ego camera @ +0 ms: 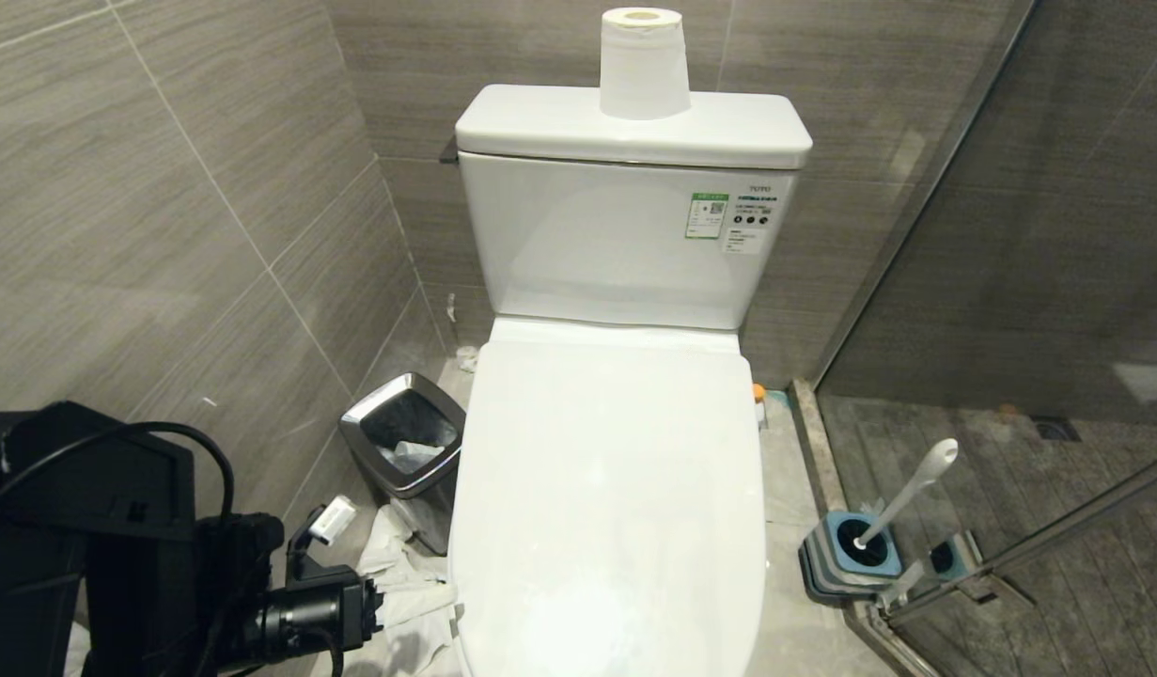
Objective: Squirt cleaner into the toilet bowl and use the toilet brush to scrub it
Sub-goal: Use the left hand to lift the toilet lid slightly
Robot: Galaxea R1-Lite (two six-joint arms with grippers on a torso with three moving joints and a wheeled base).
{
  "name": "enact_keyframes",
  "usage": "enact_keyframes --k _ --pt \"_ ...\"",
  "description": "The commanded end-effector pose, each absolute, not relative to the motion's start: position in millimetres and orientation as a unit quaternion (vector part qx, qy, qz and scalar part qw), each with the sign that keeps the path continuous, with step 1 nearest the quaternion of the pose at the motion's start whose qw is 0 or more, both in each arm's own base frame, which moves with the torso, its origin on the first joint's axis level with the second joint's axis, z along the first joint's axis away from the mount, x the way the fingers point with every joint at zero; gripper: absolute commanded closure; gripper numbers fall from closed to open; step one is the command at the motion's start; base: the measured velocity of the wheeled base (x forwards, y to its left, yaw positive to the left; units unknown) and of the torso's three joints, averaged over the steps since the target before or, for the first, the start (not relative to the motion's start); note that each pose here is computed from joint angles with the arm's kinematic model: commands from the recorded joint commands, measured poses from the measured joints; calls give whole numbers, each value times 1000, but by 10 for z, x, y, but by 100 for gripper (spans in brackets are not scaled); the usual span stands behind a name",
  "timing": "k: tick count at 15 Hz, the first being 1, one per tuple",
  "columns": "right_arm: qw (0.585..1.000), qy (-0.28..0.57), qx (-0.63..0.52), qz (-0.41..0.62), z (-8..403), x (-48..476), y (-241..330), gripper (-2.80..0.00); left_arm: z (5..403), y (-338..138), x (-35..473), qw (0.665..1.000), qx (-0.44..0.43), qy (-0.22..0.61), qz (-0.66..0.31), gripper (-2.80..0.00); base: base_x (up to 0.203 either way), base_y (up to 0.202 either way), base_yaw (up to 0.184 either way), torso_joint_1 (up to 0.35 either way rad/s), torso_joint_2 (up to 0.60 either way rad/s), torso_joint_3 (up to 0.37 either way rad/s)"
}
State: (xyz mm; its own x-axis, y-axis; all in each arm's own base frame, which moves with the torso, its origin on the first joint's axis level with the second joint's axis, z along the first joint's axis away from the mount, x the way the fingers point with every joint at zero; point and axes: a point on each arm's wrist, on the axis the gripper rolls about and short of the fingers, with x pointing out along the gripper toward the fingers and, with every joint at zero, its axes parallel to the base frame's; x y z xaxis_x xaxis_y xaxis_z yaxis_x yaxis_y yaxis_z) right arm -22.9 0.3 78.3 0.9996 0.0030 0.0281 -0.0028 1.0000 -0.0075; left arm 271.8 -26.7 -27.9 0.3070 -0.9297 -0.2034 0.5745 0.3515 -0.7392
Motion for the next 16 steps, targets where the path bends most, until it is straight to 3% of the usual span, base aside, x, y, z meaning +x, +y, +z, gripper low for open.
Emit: enact_keyframes --k 1,13,16 --pt "1000 -8 -4 2 749 -220 3 0 -270 -232 2768 764 -277 307 -495 -280 0 0 0 5 5 -166" --pt "1000 -8 -4 2 749 -220 3 0 -213 -140 2875 772 -291 296 -482 -280 0 0 0 0 1 -78" --pt "1000 -8 -4 2 749 -220 3 0 -129 -77 2857 759 -298 289 -501 -280 0 0 0 0 1 -16"
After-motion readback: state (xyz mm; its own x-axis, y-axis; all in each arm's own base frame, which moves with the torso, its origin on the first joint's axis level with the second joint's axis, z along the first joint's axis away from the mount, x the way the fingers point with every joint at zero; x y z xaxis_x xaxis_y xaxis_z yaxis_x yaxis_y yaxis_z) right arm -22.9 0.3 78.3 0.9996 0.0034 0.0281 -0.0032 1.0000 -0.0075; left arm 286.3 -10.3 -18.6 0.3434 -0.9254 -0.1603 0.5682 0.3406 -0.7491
